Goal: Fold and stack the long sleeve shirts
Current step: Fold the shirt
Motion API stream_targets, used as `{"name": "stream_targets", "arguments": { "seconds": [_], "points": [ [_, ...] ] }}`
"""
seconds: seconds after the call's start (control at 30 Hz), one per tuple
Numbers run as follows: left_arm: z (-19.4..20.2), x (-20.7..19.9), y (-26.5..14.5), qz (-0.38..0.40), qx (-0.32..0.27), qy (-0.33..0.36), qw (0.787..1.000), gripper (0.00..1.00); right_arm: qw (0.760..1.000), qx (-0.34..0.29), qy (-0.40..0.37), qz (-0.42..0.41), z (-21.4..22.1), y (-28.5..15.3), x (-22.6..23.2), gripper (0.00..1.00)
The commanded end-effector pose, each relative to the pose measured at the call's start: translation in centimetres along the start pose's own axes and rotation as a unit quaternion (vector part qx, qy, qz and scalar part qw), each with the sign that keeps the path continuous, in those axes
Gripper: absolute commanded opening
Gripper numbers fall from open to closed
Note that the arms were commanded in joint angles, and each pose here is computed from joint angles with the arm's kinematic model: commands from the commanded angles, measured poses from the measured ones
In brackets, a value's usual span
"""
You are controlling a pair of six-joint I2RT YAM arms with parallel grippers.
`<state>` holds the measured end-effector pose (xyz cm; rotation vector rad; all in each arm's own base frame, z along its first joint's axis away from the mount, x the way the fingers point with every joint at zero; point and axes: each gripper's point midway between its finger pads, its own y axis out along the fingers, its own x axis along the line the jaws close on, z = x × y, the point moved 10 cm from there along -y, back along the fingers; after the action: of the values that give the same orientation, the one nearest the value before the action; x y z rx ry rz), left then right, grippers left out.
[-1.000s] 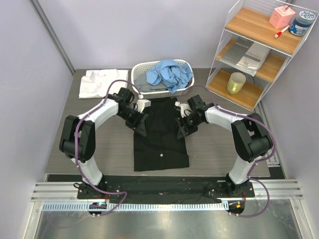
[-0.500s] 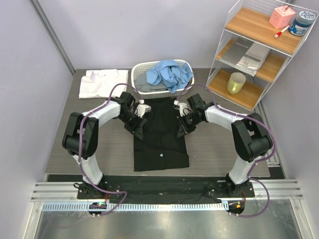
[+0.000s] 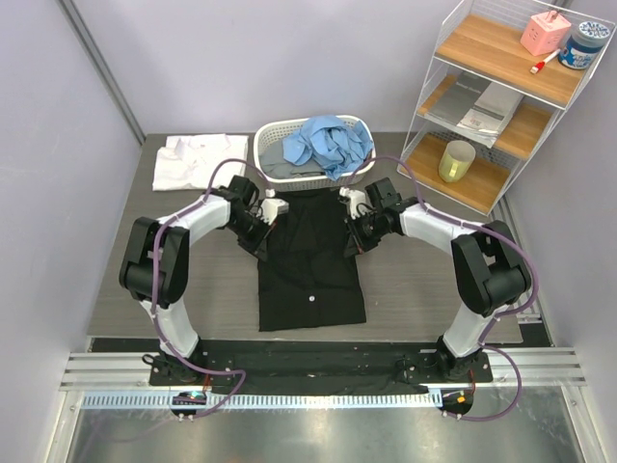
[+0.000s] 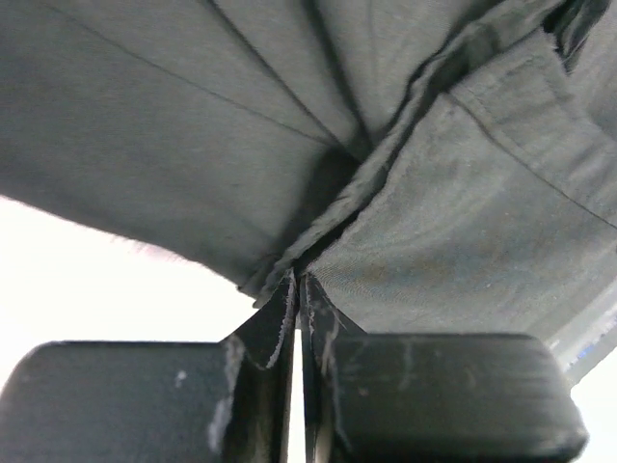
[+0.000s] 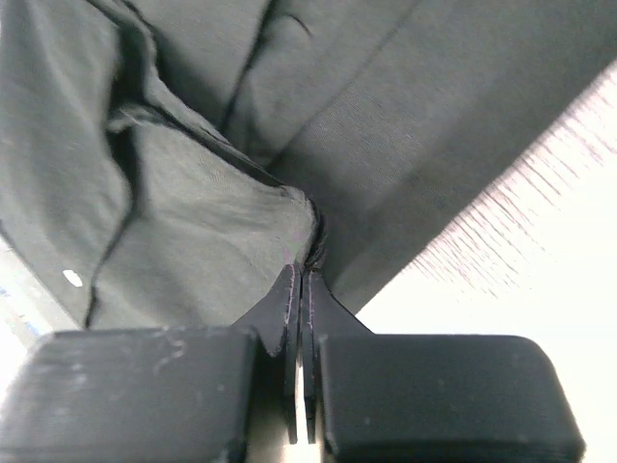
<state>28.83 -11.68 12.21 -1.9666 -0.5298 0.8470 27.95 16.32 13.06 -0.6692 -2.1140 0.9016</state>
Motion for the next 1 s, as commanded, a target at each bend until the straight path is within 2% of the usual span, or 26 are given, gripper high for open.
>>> {"name": "stream_targets", "arguments": {
  "seconds": [0.0,0.23,0.3,0.33,0.37,0.43,0.5,0.53,0.57,0.63,0.67,0.7,0.77,0.8,0.83,0.87,0.9,0.93,0.97],
  "points": [
    [-1.6,0.5,-1.9,-0.036,-0.058,0.020,0.997,0.02,0.998,-0.046,-0.009,0.031,-0.9,-0.3,-0.8,0.01],
    [-1.6,-0.1,-2.4,-0.033,-0.089,0.034,0.995,0.01,0.997,-0.073,0.010,0.031,-1.1,-1.2,-1.3,0.01],
    [-1.6,0.1,-2.2,-0.030,-0.083,0.029,0.996,0.06,0.997,-0.075,0.008,0.031,-1.1,-1.1,-1.4,0.01],
    [-1.6,0.3,-1.9,-0.028,-0.077,0.027,0.996,0.12,0.997,-0.075,0.008,0.033,-1.1,-1.1,-1.5,0.01],
    [-1.5,0.2,-1.8,-0.026,-0.069,0.021,0.997,0.26,0.997,-0.072,0.011,0.033,-1.0,-0.9,-1.6,0.07],
    [-1.4,-0.1,-2.9,-0.014,-0.089,0.010,0.996,0.41,0.998,-0.054,0.014,0.028,-0.9,-1.1,-1.4,0.22],
    [-1.3,-0.8,-4.5,0.010,-0.132,-0.023,0.991,0.47,0.998,-0.045,0.023,0.026,-0.5,-2.0,-1.0,0.40],
    [-0.9,-1.0,-5.3,0.024,-0.152,-0.048,0.987,0.49,0.998,-0.061,0.016,0.019,-0.8,-3.3,-0.2,0.47],
    [-1.1,-2.7,-6.9,0.076,-0.191,-0.051,0.977,0.54,0.997,-0.068,0.019,0.015,-0.8,-4.2,0.3,0.59],
    [-0.9,-5.0,-8.2,0.144,-0.209,-0.112,0.961,0.65,0.995,-0.101,0.014,-0.022,-0.8,-6.4,2.2,0.74],
    [0.1,-6.8,-8.3,0.211,-0.231,-0.112,0.943,0.69,0.992,-0.106,0.035,-0.050,-0.7,-6.8,3.0,0.81],
    [0.4,-8.1,-8.4,0.252,-0.217,-0.200,0.922,0.71,0.990,-0.098,0.057,-0.080,0.5,-6.5,3.7,0.84],
    [2.6,-10.1,-5.9,0.297,-0.212,-0.223,0.904,0.73,0.976,-0.104,0.078,-0.173,1.1,-6.5,5.8,0.93],
    [3.8,-11.4,-5.8,0.309,-0.217,-0.239,0.895,0.75,0.967,-0.075,0.134,-0.203,2.9,-5.5,6.7,0.95],
    [4.3,-12.7,-5.4,0.331,-0.204,-0.284,0.877,0.81,0.960,-0.055,0.141,-0.235,3.8,-4.8,8.4,0.96],
    [4.7,-13.2,-5.0,0.338,-0.227,-0.267,0.874,0.85,0.955,-0.073,0.117,-0.264,3.7,-4.5,9.5,0.98],
    [5.4,-13.6,-4.0,0.325,-0.216,-0.272,0.880,0.86,0.948,-0.054,0.145,-0.277,5.0,-3.8,10.1,0.99],
    [6.0,-14.6,-3.3,0.334,-0.190,-0.279,0.880,0.87,0.945,-0.039,0.138,-0.294,5.7,-3.2,11.4,1.00],
    [6.1,-14.9,-3.0,0.342,-0.194,-0.272,0.878,0.87,0.940,-0.054,0.122,-0.313,5.5,-2.9,12.0,0.99]
  ]
}}
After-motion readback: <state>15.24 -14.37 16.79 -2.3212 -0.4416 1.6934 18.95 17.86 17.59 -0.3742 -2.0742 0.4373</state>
